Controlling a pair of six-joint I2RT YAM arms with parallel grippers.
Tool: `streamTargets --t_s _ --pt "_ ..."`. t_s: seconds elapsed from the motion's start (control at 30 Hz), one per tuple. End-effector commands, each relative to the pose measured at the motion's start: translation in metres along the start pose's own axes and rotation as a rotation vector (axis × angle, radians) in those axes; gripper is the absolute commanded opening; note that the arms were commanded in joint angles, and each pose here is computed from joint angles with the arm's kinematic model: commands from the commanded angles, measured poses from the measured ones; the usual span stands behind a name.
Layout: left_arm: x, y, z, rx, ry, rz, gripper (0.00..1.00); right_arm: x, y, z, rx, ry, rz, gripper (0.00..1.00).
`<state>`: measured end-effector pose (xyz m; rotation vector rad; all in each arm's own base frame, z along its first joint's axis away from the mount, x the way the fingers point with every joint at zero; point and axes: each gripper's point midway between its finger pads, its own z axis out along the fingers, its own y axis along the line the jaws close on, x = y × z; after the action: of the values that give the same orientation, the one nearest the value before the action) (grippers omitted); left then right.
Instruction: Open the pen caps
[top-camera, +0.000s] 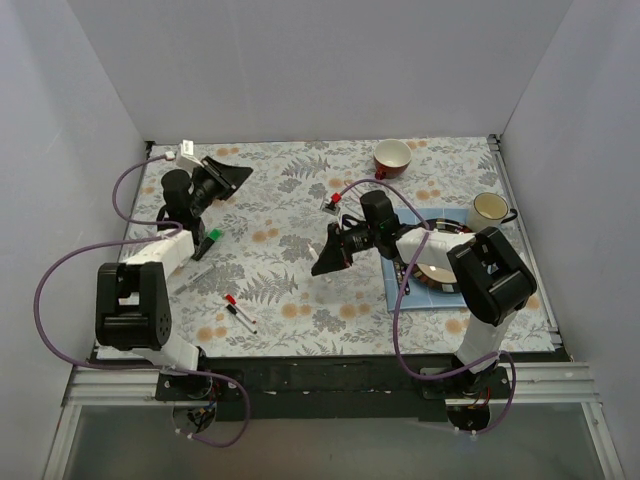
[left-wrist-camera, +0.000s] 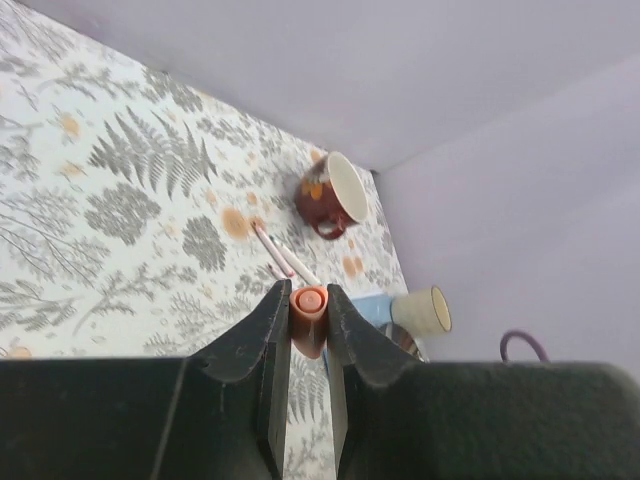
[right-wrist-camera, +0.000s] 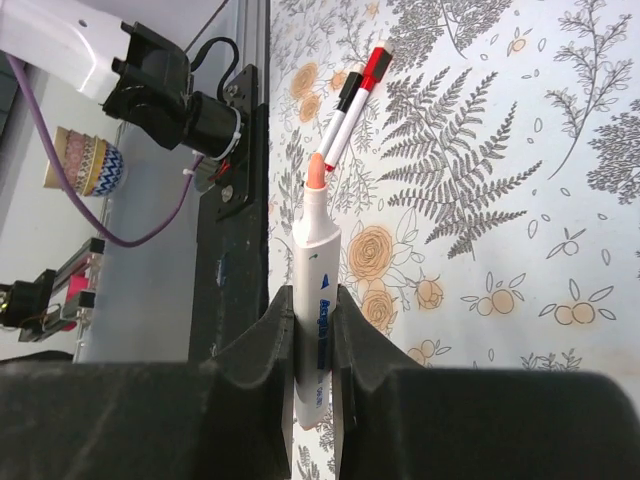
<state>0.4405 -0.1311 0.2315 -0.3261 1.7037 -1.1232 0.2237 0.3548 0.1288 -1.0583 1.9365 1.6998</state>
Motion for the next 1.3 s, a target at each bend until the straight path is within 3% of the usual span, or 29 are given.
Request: streamTargets --t_s 0.0,0.1,0.33,0.63,0.8,0.93,1.1,1.2,1.23,1.27 --pt "-0.029 -0.001 0.009 -0.016 -0.035 0.030 0.00 0.002 0.010 0.001 -0.056 0.022 -0.034 0.01" --pt "-0.041 0.040 0.007 -0.146 -0.045 0.016 0.00 -0.002 0.010 -0.002 -0.030 0.022 -0.078 0.01" --pt "-0.039 0.173 -0.031 -0.502 -0.045 -0.200 0.00 -0.018 0.006 -0.017 0.031 -0.003 -0.161 0.01" --pt "-0.056 0.249 -0.033 -0.673 -0.018 -0.250 0.01 -0.023 0.004 -0.025 0.055 -0.011 -0.179 0.01" --pt "-0.064 0.279 -0.023 -0.761 0.005 -0.266 0.35 -0.025 0.002 -0.027 0.061 -0.014 -0.186 0.01" --pt "-0.067 0.279 -0.016 -0.751 0.032 -0.270 0.53 -0.029 -0.003 -0.033 0.081 -0.025 -0.185 0.01" --pt "-0.095 0.251 -0.021 -0.713 0.000 -0.178 0.57 -0.037 -0.011 -0.043 0.124 -0.034 -0.210 0.01" --pt "-0.118 0.202 -0.030 -0.643 -0.041 -0.095 0.62 -0.044 -0.031 -0.056 0.243 -0.025 -0.259 0.01" --pt "-0.120 0.178 -0.040 -0.612 -0.062 -0.069 0.73 -0.039 -0.038 -0.060 0.285 0.000 -0.241 0.01" --pt "-0.121 0.157 -0.045 -0.566 -0.071 -0.061 0.77 -0.041 -0.057 -0.067 0.378 0.018 -0.278 0.01"
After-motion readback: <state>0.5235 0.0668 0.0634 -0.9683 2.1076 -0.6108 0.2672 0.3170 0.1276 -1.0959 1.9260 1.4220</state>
